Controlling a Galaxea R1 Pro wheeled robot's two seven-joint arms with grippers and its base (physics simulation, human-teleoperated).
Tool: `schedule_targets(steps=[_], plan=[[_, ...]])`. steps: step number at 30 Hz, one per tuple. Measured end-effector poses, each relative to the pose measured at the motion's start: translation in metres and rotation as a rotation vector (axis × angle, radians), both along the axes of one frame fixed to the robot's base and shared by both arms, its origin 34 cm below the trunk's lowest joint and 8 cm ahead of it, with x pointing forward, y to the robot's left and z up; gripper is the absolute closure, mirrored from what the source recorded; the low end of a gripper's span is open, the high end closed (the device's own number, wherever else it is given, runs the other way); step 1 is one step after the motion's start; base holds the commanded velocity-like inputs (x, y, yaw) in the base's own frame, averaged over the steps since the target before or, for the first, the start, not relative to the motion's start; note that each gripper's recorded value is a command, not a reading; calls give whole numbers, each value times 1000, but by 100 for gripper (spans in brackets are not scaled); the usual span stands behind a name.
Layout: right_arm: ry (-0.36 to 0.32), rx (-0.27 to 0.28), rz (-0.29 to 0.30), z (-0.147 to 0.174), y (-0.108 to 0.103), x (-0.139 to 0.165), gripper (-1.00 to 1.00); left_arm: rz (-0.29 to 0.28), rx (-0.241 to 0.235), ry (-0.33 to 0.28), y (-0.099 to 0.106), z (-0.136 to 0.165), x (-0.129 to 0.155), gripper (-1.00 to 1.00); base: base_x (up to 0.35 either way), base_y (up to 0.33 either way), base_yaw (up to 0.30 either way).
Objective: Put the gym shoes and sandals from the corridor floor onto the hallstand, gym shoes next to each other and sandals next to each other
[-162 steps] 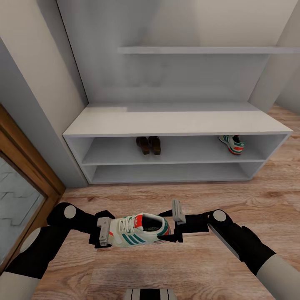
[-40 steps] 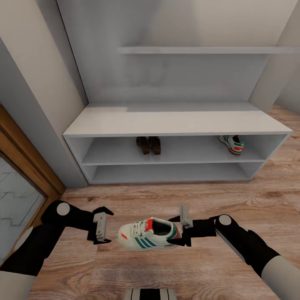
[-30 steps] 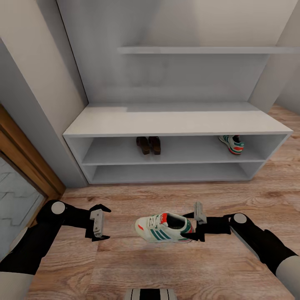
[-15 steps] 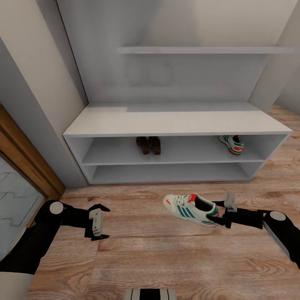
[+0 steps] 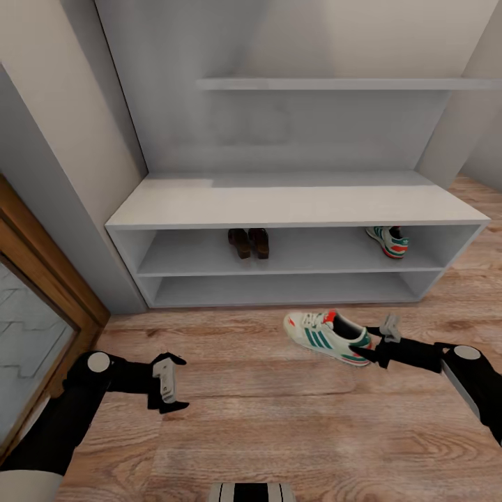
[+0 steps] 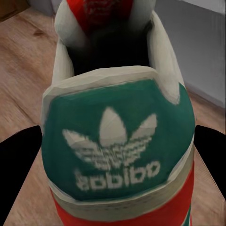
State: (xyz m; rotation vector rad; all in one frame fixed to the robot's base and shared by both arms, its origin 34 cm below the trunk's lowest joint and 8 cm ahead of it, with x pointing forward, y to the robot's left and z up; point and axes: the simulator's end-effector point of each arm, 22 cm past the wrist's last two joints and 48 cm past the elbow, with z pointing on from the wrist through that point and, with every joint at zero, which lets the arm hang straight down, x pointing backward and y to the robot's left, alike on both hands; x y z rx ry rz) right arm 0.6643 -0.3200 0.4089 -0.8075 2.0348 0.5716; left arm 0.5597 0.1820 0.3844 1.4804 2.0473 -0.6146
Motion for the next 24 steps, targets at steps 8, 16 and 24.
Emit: schedule_targets(steps=[8, 16, 24], plan=[[-3, 14, -60, 0, 7, 23, 100, 77, -37, 51, -7, -22, -15, -100, 0, 0, 0], [-21, 38, -104, 3, 20, 45, 100, 154, -71, 106, -15, -44, -32, -100, 0, 0, 0], [-36, 62, -144, 7, 34, 66, 100, 230, -105, 121, -23, -53, -28, -100, 0, 0, 0]])
